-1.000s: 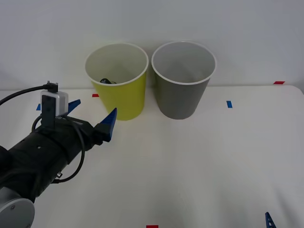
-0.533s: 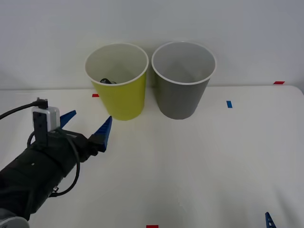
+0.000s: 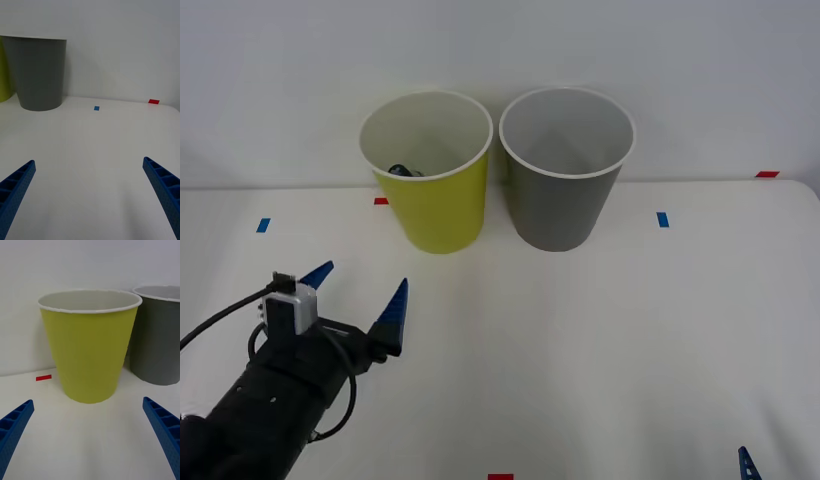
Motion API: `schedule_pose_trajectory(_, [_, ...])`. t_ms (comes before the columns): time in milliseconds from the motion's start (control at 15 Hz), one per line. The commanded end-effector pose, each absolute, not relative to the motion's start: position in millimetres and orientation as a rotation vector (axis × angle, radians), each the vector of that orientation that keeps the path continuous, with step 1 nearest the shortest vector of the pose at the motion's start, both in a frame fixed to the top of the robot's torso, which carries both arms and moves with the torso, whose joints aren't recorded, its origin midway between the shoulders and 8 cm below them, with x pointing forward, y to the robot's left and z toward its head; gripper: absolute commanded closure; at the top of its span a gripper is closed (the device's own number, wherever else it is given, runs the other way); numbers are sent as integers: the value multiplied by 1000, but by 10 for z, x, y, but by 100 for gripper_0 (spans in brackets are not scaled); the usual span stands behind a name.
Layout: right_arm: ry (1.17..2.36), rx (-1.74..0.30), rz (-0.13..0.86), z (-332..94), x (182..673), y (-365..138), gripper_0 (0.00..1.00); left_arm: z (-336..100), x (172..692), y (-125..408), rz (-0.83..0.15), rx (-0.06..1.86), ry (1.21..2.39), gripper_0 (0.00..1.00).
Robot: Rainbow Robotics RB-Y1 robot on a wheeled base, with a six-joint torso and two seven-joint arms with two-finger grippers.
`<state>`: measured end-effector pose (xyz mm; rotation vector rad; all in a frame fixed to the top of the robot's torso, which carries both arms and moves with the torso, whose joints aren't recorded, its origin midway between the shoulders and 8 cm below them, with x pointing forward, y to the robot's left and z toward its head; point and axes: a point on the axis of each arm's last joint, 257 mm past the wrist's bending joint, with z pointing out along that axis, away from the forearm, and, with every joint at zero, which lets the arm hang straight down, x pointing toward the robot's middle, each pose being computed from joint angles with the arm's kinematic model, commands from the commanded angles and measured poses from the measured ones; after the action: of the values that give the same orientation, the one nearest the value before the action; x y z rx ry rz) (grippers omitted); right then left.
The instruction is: Put cans in the gray bin and PET bottles in the light green bin.
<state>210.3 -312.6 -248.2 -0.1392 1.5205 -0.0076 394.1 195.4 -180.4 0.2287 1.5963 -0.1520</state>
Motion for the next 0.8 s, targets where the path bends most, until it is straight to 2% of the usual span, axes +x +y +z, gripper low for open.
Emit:
schedule_pose_trajectory(67, [1521,-139,-8,-2482,2103,-3126,0,-2028,3849,2034,-110,261,1622,0])
schedule_pose_trajectory(267, [1521,-139,-8,-2482,2103,-3126,0,-2167,3693,2145,32,382,1620,0])
schedule_pose_trajectory(533, [1521,-139,-8,-2482,2103,-3126,0,-2434,3456,2306,175,444,1659,0])
schedule_pose_trajectory(800, [1521,-139,-8,-2482,2103,-3126,0,-2695,3286,2504,227,405,1667,0])
